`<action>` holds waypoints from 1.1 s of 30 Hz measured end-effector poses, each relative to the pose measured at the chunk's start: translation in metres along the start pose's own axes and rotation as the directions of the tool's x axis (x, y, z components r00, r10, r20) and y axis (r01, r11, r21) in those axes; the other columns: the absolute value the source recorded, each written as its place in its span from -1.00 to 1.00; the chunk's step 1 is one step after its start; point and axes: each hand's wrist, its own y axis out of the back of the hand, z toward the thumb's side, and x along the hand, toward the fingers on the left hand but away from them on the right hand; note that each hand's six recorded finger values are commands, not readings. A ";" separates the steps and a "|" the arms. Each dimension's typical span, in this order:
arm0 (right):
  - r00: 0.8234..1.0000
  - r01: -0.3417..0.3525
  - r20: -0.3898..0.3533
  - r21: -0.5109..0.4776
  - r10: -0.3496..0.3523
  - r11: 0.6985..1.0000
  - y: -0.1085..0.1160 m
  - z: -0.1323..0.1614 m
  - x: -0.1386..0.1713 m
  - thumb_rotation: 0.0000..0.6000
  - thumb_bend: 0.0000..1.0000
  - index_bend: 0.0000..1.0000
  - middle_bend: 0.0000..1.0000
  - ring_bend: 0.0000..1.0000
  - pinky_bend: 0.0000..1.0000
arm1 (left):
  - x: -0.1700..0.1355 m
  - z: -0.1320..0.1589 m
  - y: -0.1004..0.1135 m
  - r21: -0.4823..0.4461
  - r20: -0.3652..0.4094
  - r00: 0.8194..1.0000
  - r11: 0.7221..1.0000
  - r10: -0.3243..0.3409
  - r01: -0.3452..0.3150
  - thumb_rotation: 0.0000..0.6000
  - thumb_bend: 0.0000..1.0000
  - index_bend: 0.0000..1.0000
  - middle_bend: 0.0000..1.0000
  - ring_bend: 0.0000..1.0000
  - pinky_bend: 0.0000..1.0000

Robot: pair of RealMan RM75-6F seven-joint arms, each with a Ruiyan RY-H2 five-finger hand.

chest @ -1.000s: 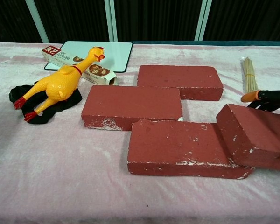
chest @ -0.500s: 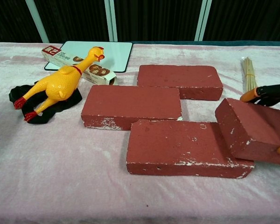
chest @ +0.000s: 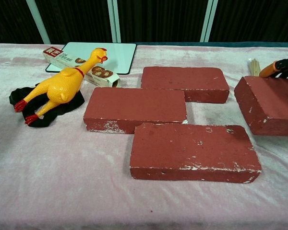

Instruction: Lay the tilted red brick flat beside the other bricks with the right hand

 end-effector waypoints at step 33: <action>0.974 -0.076 0.214 0.024 0.069 0.997 0.007 0.068 -0.074 1.00 -0.99 -0.45 -0.41 -0.56 -0.81 | 0.001 -0.002 0.000 -0.009 -0.005 1.000 1.000 -0.005 0.005 1.00 -0.50 -0.82 -0.94 -1.00 -1.00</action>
